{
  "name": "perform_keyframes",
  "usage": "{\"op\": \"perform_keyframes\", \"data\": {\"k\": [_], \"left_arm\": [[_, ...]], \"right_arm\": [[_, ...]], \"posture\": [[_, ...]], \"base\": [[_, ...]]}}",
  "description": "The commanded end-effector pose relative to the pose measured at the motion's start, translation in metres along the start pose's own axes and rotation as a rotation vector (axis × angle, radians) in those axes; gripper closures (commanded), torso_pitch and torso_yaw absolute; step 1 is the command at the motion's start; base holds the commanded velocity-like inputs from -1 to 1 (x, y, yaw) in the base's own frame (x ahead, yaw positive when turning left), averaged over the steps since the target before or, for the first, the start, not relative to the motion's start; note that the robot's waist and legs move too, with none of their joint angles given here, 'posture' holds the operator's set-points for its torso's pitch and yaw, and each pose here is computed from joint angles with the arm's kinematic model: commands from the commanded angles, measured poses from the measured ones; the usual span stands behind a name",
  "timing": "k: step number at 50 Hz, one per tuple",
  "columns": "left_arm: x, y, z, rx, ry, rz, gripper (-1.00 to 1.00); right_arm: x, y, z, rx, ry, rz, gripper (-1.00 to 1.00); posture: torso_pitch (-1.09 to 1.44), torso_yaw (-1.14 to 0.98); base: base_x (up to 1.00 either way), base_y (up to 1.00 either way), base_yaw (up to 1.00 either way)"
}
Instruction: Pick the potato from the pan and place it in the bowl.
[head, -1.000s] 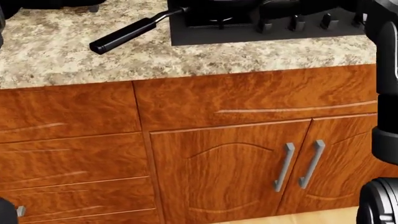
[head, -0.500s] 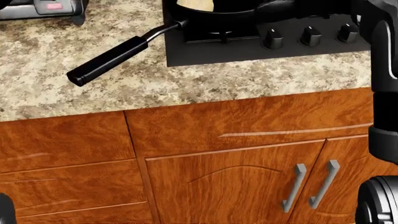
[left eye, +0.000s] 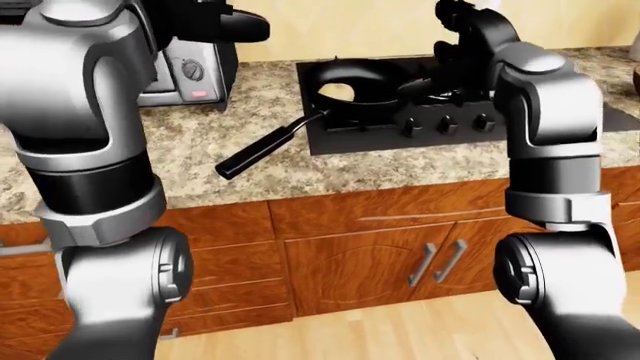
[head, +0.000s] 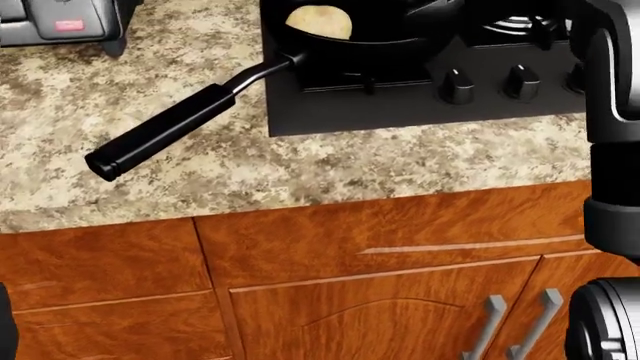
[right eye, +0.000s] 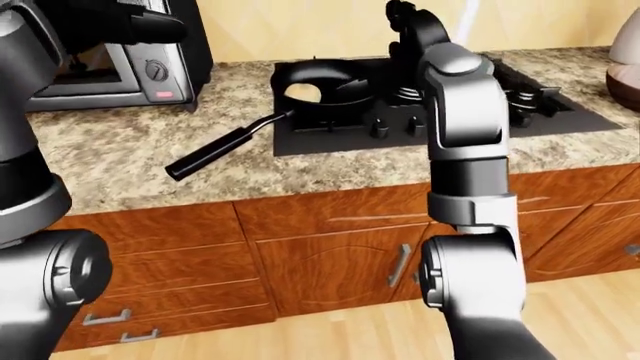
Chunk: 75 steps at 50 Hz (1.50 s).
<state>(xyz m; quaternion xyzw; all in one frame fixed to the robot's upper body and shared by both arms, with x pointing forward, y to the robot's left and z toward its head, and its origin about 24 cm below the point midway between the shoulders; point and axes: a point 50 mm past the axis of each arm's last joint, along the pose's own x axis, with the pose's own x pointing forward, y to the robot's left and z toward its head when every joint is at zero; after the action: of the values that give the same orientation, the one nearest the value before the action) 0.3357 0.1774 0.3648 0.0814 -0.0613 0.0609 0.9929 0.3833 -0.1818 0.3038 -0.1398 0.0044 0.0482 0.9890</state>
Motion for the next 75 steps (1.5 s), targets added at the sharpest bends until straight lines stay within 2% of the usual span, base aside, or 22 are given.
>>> {"op": "perform_keyframes", "data": {"k": [1,20,47,51,53,54,59,68,70,75], "left_arm": [[-0.011,-0.002,0.030,-0.002,-0.126,-0.013,-1.00],[-0.014,-0.009,0.034,0.011,-0.140,-0.030,-1.00],[-0.017,-0.005,0.047,0.018,-0.162,-0.017,-1.00],[-0.018,-0.003,0.049,0.021,-0.165,-0.012,-1.00],[-0.018,-0.001,0.051,0.024,-0.167,-0.009,-1.00],[-0.018,0.000,0.052,0.024,-0.168,-0.007,-1.00],[-0.021,0.005,0.059,0.030,-0.178,0.001,-1.00],[-0.023,0.003,0.065,0.053,-0.188,-0.003,-1.00],[-0.024,0.003,0.065,0.054,-0.188,-0.004,-1.00],[-0.026,0.002,0.066,0.058,-0.191,-0.004,-1.00]], "right_arm": [[-0.010,-0.012,0.025,-0.016,-0.100,-0.051,-1.00],[-0.010,-0.011,0.025,-0.022,-0.099,-0.043,-1.00],[-0.010,-0.011,0.028,-0.006,-0.098,-0.024,-1.00],[-0.007,-0.011,0.032,-0.068,-0.139,-0.025,-1.00],[-0.007,-0.013,0.040,-0.119,-0.196,-0.026,-1.00],[-0.007,-0.014,0.043,-0.109,-0.207,-0.020,-1.00],[-0.009,-0.013,0.057,-0.108,-0.204,0.065,-1.00],[-0.003,-0.011,0.071,-0.211,-0.212,0.104,-1.00],[-0.004,-0.008,0.074,-0.209,-0.224,0.149,-1.00],[0.000,-0.004,0.075,-0.286,-0.231,0.190,-1.00]], "posture": [[0.00,0.00],[0.00,0.00],[0.00,0.00],[0.00,0.00],[0.00,0.00],[0.00,0.00],[0.00,0.00],[0.00,0.00],[0.00,0.00],[0.00,0.00]], "base": [[0.29,0.00,0.00],[0.32,0.00,0.00],[0.25,0.00,0.00],[0.00,0.00,0.00],[0.00,0.00,0.00],[0.00,0.00,0.00],[0.00,0.00,0.00],[0.00,0.00,0.00],[0.00,0.00,0.00],[0.00,0.00,0.00]]}}
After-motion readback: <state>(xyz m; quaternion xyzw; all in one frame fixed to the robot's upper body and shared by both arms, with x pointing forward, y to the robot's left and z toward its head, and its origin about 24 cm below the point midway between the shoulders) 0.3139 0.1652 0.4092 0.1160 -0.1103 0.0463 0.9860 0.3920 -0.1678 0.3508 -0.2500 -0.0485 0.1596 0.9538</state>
